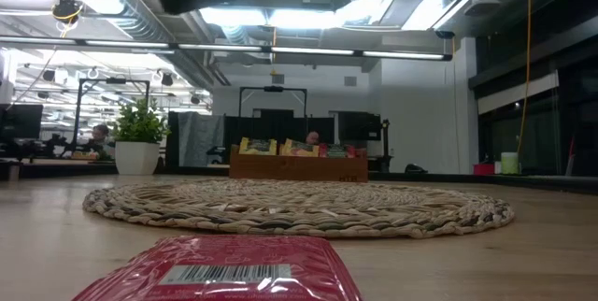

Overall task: Pick & Place Tea
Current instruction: Put the red tea bag into the right of the wooden organizer

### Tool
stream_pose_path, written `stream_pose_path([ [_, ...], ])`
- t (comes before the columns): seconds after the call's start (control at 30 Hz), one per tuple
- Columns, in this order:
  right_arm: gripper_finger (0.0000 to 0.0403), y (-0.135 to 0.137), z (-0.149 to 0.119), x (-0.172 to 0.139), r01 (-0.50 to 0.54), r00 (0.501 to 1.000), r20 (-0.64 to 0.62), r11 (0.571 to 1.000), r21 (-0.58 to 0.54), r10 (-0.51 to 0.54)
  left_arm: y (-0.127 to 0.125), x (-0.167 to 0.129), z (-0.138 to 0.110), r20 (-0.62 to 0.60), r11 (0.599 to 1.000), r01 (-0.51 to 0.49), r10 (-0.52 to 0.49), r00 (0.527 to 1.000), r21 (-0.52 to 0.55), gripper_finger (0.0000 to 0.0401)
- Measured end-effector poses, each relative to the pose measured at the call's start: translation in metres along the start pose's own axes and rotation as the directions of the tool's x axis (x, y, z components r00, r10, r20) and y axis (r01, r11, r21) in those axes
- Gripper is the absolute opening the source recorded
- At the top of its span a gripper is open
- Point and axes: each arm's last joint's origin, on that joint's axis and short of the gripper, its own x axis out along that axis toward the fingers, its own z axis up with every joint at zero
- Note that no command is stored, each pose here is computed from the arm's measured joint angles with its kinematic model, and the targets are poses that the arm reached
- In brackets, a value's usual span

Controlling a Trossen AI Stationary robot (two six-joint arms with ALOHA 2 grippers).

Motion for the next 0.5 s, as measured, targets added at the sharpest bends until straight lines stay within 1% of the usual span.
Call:
stream_pose_path([
  [0.2, 0.0088, 0.007, -0.009, 0.003, -0.005, 0.998, -0.064, 1.000, -0.010, 0.005, -0.002, 0.022, -0.012, -0.072, 0.998, -0.008, 0.004, 0.997, -0.062, 0.0183],
  [0.3, 0.0088, 0.012, -0.011, 0.004, -0.018, 0.997, -0.075, 1.000, -0.022, 0.016, -0.003, 0.023, -0.013, -0.076, 0.996, -0.014, 0.007, 0.997, -0.093, 0.0179],
  [0.4, 0.0088, 0.015, -0.013, 0.005, -0.028, 0.996, -0.081, 0.999, -0.030, 0.025, 0.001, 0.022, -0.015, -0.074, 0.993, -0.071, 0.064, 0.995, -0.090, 0.0173],
  [0.5, 0.0088, 0.016, -0.013, 0.005, -0.030, 0.996, -0.082, 0.999, -0.029, 0.027, 0.003, 0.022, -0.017, -0.093, 0.992, -0.104, 0.097, 0.991, -0.073, 0.0165],
])
